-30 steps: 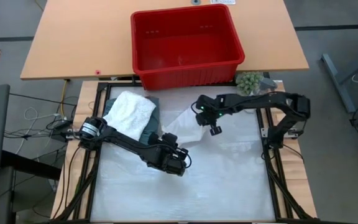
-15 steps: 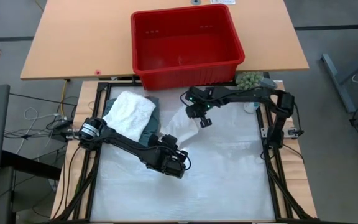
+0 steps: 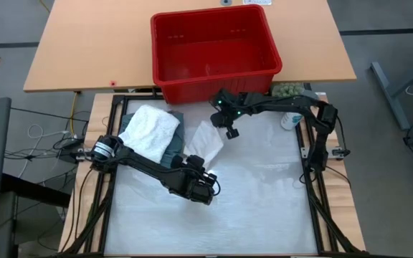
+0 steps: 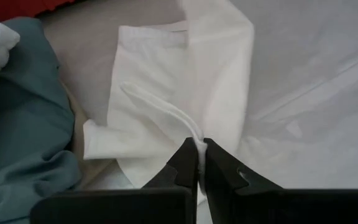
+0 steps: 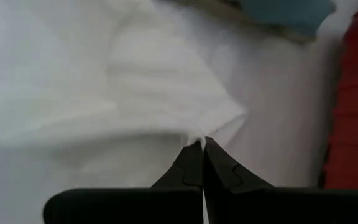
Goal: Fold Laundry from Bin
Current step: Fold the white underwear in the red bin
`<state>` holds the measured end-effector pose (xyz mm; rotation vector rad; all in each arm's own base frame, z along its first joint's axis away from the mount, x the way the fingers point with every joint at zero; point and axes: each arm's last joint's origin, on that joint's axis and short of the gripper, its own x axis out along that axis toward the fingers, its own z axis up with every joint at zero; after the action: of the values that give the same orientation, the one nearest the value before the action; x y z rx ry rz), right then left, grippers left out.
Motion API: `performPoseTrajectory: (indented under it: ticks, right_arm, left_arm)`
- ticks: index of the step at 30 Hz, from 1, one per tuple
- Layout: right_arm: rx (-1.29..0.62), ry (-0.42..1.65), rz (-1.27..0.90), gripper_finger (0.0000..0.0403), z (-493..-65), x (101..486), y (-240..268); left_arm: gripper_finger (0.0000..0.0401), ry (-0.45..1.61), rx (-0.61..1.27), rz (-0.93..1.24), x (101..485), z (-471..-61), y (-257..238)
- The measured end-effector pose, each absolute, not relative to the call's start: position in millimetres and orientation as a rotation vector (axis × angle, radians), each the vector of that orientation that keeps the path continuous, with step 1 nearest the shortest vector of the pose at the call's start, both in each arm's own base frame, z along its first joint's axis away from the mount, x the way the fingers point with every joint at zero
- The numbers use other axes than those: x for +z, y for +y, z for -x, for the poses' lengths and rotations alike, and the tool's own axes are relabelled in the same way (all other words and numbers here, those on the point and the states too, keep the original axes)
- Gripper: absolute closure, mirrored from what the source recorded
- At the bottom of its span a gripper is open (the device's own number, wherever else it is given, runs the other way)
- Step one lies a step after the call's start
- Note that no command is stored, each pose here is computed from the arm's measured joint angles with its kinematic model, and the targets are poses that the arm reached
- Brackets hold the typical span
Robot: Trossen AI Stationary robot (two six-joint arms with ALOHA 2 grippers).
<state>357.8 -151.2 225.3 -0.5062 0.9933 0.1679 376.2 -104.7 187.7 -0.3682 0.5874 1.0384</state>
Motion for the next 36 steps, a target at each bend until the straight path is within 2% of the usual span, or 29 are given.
performPoseTrajectory:
  ticks: [15,23,36]
  right_arm:
    - [0.186,0.997,0.513,0.0385,-413.9,196.4,-172.6]
    - [0.148,1.019,0.474,0.0382,-419.2,189.8,-194.0]
    - [0.076,1.019,0.376,0.0267,-408.4,191.7,-215.2]
  left_arm:
    - [0.0399,0.582,1.041,0.383,187.4,-373.0,-110.4]
    - [0.0399,0.600,1.033,0.384,186.9,-371.3,-113.2]
    - [0.0399,0.600,1.037,0.386,186.8,-370.9,-112.9]
